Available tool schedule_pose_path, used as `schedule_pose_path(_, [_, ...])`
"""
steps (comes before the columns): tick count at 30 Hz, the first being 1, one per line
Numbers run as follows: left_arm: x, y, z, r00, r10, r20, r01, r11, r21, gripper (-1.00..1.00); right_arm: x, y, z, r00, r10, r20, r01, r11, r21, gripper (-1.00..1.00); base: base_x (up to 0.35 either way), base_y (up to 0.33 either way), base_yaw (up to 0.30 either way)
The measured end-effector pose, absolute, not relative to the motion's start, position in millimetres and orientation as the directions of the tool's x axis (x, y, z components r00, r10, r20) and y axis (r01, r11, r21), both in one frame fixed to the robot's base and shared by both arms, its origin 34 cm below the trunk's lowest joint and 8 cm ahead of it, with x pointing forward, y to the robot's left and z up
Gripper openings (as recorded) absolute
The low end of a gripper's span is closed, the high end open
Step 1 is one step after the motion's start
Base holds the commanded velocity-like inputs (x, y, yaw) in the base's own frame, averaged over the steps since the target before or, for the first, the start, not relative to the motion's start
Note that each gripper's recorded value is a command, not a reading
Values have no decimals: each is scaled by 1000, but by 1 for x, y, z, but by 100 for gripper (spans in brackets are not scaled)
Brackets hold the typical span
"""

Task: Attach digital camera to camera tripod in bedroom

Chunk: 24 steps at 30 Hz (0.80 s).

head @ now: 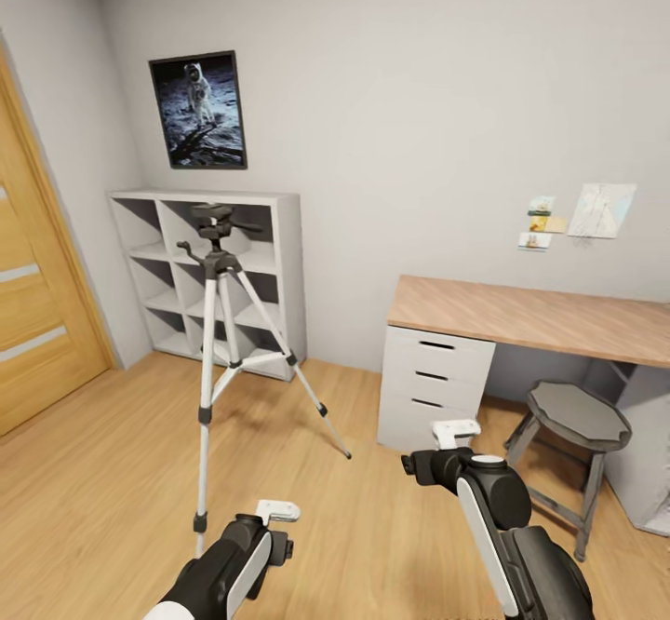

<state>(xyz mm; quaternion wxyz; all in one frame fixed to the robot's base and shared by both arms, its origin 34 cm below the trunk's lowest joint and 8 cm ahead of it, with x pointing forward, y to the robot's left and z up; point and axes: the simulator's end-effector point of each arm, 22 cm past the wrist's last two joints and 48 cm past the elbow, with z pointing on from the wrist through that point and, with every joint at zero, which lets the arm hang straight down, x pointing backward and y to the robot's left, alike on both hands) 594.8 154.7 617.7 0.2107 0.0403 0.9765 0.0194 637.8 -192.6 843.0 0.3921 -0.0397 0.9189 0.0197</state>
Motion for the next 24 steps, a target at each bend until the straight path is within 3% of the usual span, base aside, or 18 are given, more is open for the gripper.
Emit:
schedule_pose_path(13, [603, 174, 604, -910, 1, -416, -12, 1000, 29, 100, 642, -183, 832, -682, -46, -730, -102, 994, 32, 100, 0, 0, -31])
schedule_pose_path(24, [647, 194, 615, -868, -50, -494, -67, 998, 17, 100, 669, -170, 858, -618, 15, -786, -148, 980, 135, 100, 0, 0, -1])
